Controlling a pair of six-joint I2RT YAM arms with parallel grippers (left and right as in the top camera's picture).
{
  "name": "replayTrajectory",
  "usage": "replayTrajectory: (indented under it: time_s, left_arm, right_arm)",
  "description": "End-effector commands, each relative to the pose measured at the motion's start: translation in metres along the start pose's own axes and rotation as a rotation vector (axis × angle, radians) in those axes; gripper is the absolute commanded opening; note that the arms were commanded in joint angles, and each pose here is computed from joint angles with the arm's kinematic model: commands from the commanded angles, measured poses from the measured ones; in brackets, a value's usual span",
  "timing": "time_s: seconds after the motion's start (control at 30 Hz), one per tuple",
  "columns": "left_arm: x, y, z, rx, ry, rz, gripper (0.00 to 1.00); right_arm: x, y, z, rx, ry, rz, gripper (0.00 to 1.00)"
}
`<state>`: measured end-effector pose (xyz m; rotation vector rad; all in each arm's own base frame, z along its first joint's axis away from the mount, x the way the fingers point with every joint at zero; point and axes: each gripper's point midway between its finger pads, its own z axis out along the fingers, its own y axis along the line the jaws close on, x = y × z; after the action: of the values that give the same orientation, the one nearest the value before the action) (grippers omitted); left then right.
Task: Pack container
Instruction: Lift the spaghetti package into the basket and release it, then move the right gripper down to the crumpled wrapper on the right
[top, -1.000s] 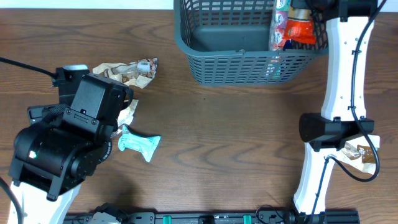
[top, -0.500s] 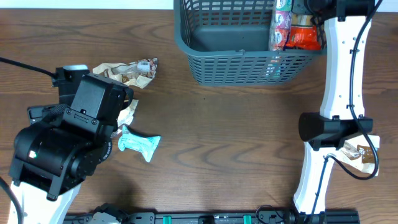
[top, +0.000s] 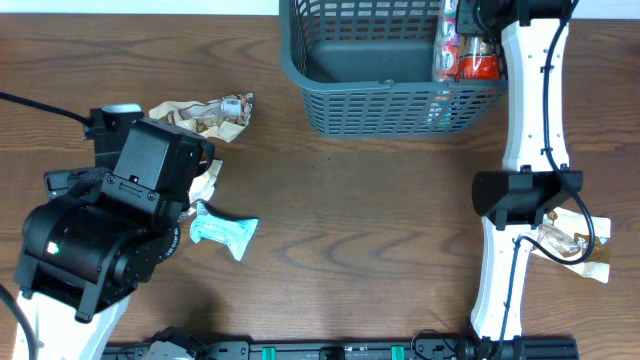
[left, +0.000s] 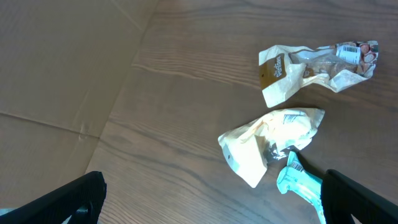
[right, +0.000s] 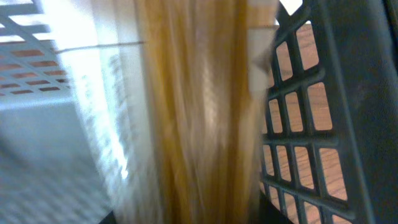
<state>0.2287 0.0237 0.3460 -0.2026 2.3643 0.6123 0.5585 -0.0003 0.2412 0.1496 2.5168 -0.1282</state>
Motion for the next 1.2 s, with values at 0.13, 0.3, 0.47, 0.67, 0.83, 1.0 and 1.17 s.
replayTrajectory:
  time_s: [0.13, 0.3, 0.47, 0.67, 0.83, 1.0, 1.17]
  left_arm:
    - [0.0, 0.001, 0.001, -0.008, 0.005, -0.021, 0.99]
    - [0.0, 0.001, 0.001, -0.008, 0.005, -0.021, 0.99]
    - [0.0, 0.001, 0.001, -0.008, 0.005, -0.021, 0.99]
    - [0.0, 0.001, 0.001, -0.008, 0.005, -0.02, 0.99]
    - [0.001, 0.002, 0.001, -0.009, 0.008, -0.018, 0.99]
    - [0.001, 0.002, 0.001, -0.009, 0.007, -0.018, 0.99]
    - [0.001, 0.002, 0.001, -0.009, 0.007, -0.018, 0.99]
  right_arm:
    - [-0.018, -0.006, -0.023, 0.012, -0.081, -0.015, 0.54]
    - [-0.036, -0.007, -0.041, 0.005, -0.159, -0.013, 0.6]
    - [-0.062, -0.012, -0.097, -0.009, -0.309, 0.013, 0.61]
    - [-0.069, -0.056, -0.207, 0.063, -0.485, 0.165, 0.63]
    - [-0.033, -0.081, -0.28, 0.043, -0.502, 0.181, 0.91]
    - [0.01, -0.088, -0.315, 0.058, -0.449, 0.145, 0.99]
    - [0.041, -0.13, -0.323, 0.237, -0.402, 0.412, 0.99]
